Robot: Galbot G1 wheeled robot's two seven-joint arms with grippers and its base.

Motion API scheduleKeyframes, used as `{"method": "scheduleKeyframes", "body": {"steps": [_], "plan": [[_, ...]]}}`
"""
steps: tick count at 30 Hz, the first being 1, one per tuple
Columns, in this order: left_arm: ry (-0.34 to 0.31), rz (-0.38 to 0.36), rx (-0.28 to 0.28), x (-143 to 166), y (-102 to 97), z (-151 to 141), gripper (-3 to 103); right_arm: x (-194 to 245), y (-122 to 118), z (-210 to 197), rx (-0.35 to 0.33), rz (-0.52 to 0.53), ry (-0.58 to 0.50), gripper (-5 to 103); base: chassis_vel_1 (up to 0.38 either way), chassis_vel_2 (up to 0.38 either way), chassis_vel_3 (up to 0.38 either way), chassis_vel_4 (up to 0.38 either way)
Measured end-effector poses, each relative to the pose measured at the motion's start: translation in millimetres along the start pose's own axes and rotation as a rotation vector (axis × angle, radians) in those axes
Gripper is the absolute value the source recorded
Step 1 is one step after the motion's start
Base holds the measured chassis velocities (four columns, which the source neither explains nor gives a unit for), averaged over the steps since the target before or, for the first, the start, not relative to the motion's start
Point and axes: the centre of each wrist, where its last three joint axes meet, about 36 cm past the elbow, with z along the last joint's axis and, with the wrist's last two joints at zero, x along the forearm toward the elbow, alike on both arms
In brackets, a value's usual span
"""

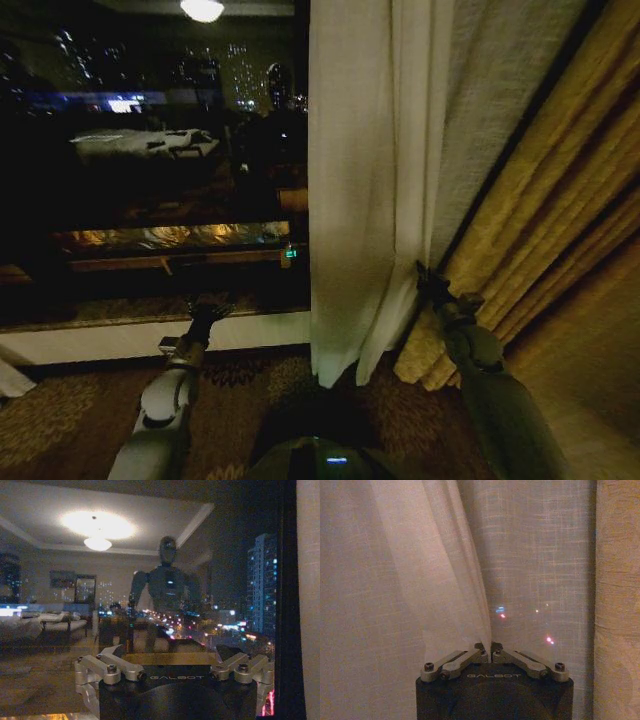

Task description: Open the curtains by pulling them apart, changing their state from closed to fully open.

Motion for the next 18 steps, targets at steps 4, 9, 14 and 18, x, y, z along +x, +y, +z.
{"method": "scheduleKeyframes", "body": {"steps": [4,9,14,18], "plan": [[-0.002,0.002,-0.001,-0.2,-0.6,-0.8,100,2.0,-12.0,-1.1,0.006,0.025,0.001,0,0.0,0.0,0.0,0.0],[-0.003,0.005,0.002,-0.6,-2.3,-0.8,100,4.9,-38.8,-6.8,0.015,0.069,-0.001,0,0.0,0.0,0.0,0.0],[-0.002,0.006,0.005,-0.8,-3.8,-0.3,100,4.9,-71.1,-14.9,0.012,0.125,-0.004,0,0.0,0.0,0.0,0.0],[-0.002,0.005,0.005,-0.8,-3.5,-0.3,100,4.1,-91.9,-19.4,0.016,0.157,0.0,0,0.0,0.0,0.0,0.0]]}}
